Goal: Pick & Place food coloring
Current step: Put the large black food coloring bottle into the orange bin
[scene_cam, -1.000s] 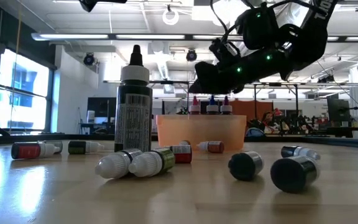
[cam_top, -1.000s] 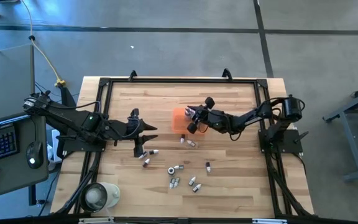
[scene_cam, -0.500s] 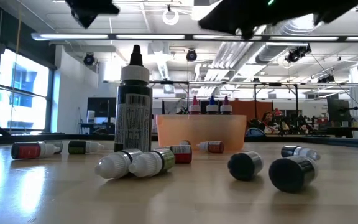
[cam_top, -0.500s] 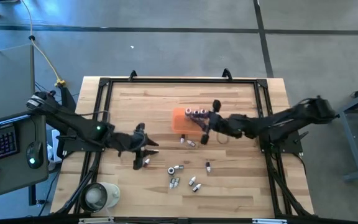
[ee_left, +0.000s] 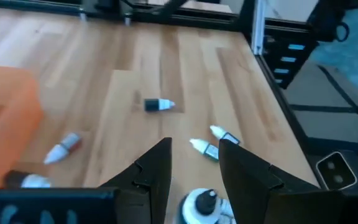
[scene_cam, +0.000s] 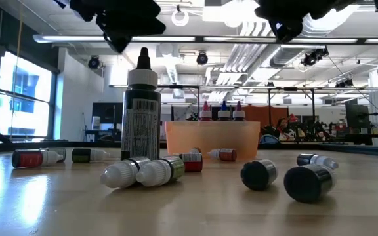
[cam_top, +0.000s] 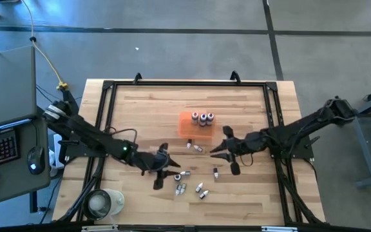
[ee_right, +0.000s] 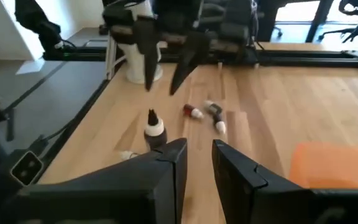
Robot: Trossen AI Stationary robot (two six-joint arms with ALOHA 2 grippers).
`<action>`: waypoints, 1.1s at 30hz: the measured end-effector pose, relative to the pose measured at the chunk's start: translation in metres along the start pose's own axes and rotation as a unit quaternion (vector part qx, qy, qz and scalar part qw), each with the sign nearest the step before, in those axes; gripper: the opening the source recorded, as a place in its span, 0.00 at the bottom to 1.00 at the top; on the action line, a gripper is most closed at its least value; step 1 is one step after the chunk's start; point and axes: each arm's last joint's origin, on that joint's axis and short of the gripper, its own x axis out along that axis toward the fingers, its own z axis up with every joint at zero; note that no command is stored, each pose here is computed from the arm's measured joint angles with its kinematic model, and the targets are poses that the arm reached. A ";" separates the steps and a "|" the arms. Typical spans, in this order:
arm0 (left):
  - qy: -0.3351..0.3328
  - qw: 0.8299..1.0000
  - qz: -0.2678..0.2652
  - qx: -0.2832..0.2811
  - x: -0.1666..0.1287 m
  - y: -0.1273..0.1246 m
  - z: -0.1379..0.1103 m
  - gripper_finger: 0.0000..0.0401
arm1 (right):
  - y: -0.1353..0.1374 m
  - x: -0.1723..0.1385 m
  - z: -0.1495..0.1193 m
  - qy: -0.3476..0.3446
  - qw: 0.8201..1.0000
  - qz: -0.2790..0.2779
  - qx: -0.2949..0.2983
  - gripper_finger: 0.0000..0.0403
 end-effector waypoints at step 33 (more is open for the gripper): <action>0.046 0.999 0.005 0.029 0.035 -0.001 -0.032 0.29 | 0.005 -0.001 0.003 -0.035 0.999 -0.014 -0.001 0.17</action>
